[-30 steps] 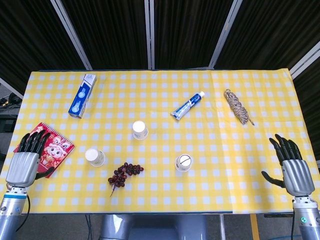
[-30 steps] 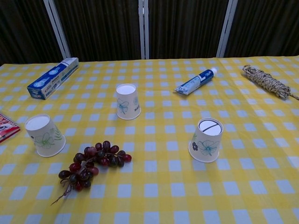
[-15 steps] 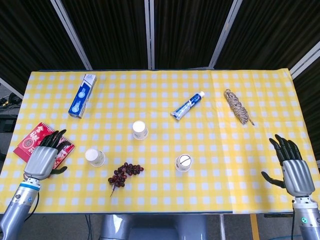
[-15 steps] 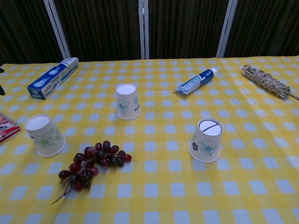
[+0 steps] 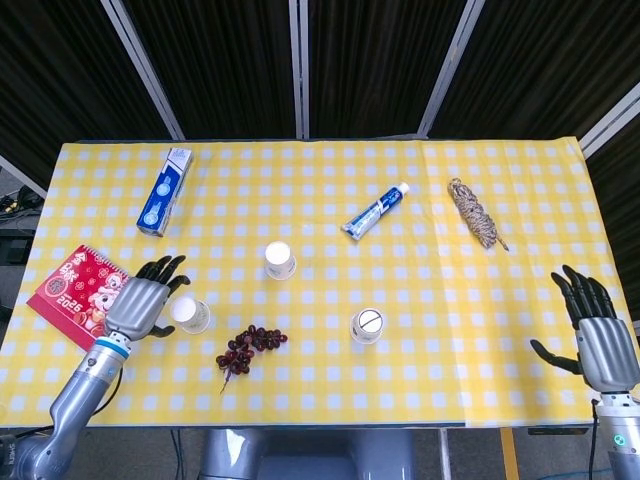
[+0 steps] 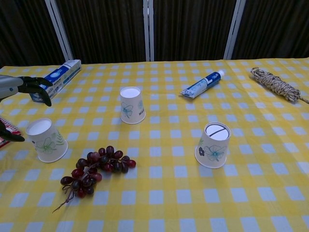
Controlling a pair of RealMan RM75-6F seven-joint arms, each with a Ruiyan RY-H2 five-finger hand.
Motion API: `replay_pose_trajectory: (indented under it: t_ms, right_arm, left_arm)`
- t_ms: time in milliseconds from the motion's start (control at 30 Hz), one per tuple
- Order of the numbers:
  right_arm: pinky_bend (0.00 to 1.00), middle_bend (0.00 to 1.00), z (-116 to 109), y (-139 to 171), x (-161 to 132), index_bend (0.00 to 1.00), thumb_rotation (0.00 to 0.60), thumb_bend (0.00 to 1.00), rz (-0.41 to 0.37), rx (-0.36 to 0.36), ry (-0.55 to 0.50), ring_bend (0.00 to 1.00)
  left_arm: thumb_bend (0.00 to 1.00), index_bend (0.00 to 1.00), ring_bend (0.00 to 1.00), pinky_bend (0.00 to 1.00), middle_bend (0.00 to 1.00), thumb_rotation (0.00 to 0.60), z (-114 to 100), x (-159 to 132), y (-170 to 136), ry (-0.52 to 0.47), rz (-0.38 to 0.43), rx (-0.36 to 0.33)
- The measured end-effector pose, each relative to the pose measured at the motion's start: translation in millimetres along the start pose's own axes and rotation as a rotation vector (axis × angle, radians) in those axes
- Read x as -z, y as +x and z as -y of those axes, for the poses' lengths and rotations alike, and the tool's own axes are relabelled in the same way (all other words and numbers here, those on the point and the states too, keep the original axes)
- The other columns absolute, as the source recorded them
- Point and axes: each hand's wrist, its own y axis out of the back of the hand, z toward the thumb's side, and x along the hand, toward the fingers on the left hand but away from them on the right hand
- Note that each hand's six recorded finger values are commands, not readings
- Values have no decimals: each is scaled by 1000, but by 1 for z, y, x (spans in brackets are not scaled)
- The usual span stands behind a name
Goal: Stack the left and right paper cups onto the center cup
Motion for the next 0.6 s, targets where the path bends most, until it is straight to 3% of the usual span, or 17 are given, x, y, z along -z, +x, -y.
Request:
replay_pose_trajectory:
  t_ms: [333, 600]
  right_arm:
    - [0, 0, -3, -1, 1, 66, 600, 74, 1, 11, -13, 0]
    - [0, 0, -7, 0, 3, 66, 600, 73, 5, 30, -31, 0]
  left_arm:
    - [119, 344, 0, 121, 0, 600, 4, -8, 11, 18, -9, 36]
    - [325, 443, 0, 122, 0, 600, 15, -15, 15, 24, 4, 64]
